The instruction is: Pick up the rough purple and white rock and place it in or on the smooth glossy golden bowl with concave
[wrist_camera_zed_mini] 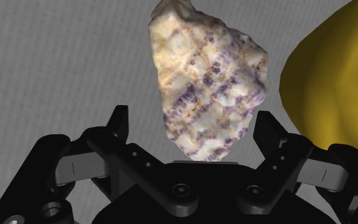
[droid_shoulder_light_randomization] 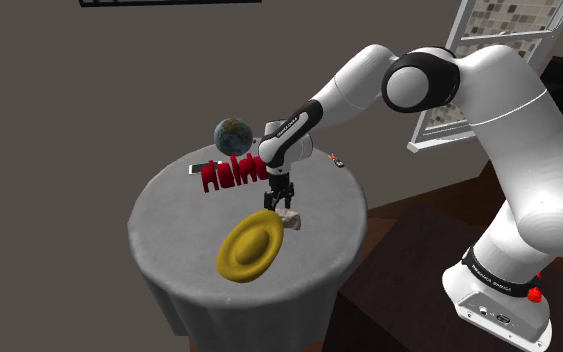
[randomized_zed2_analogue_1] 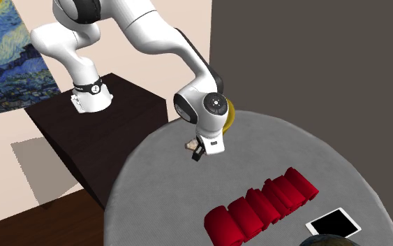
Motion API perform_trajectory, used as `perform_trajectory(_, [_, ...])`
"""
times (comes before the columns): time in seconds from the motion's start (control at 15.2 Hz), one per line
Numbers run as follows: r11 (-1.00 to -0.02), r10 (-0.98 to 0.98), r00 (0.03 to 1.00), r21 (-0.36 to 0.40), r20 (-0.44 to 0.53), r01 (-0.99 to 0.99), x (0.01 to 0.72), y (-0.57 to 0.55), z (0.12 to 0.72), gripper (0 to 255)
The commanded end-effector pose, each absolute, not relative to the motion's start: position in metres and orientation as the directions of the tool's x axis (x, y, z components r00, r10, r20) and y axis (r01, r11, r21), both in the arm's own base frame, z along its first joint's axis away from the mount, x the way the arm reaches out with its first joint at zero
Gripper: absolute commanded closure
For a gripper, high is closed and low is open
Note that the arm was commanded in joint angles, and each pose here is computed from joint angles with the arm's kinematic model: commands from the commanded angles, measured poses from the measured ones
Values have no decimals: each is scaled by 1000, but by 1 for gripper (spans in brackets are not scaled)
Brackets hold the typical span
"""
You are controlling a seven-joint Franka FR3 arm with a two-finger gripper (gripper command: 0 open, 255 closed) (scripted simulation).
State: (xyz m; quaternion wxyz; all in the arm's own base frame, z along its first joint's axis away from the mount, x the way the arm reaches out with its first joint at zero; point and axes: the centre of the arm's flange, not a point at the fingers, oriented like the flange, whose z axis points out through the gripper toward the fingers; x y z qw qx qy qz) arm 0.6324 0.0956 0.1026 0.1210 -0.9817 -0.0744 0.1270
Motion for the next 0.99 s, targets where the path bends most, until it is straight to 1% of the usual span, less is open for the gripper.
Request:
perform_trajectory(0.0, [-959,180,955,-258,-236,117,630,97,100,0])
perform_trajectory(0.07, [-959,180,955,-258,-236,117,630,97,101,255])
perform_trajectory(0.66, [-959,180,955,-258,-236,117,630,97,100,255])
perform_trajectory(0.92, [-959,180,955,-258,-236,117,630,97,121,255])
